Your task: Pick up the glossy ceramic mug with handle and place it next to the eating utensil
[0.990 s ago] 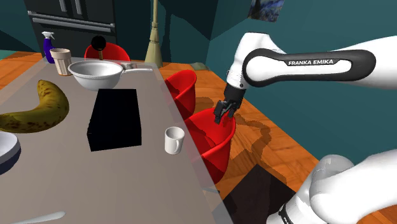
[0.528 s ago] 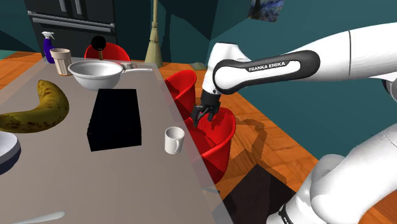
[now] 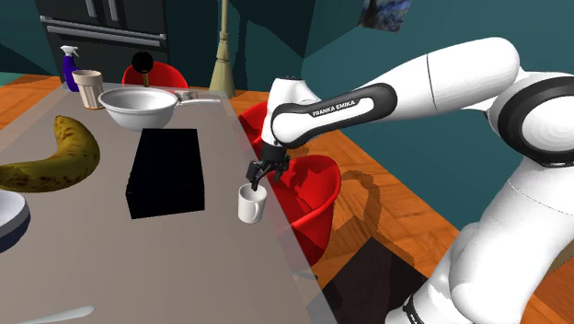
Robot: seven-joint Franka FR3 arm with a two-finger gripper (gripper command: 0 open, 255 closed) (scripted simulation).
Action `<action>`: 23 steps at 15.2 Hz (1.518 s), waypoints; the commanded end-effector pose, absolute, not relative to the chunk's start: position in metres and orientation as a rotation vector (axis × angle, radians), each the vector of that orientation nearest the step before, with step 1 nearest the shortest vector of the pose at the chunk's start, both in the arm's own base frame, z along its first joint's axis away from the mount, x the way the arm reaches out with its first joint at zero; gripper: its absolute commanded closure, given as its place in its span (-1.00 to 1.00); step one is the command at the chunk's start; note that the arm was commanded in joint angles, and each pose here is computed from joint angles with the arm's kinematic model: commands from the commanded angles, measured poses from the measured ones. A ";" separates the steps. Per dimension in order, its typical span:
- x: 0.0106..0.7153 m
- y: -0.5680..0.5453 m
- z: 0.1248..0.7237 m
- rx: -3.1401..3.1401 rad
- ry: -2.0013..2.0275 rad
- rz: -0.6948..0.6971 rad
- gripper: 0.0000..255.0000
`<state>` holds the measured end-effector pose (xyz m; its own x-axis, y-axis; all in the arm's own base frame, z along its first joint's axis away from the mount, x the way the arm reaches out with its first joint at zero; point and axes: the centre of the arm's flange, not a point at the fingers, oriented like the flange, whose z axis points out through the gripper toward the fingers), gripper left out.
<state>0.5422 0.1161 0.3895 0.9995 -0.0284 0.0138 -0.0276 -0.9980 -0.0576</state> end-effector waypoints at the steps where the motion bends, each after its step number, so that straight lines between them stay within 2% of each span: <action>1: 0.544 0.121 0.378 -3.083 0.044 -0.022 -1.00; 7: 0.544 0.122 0.349 -3.083 0.044 -0.022 -1.00; 14: 0.544 0.122 0.349 -3.083 0.044 -0.022 -1.00; 15: 0.544 0.122 0.349 -3.083 0.044 -0.022 1.00; 23: 0.544 0.122 0.349 -3.083 0.044 -0.022 1.00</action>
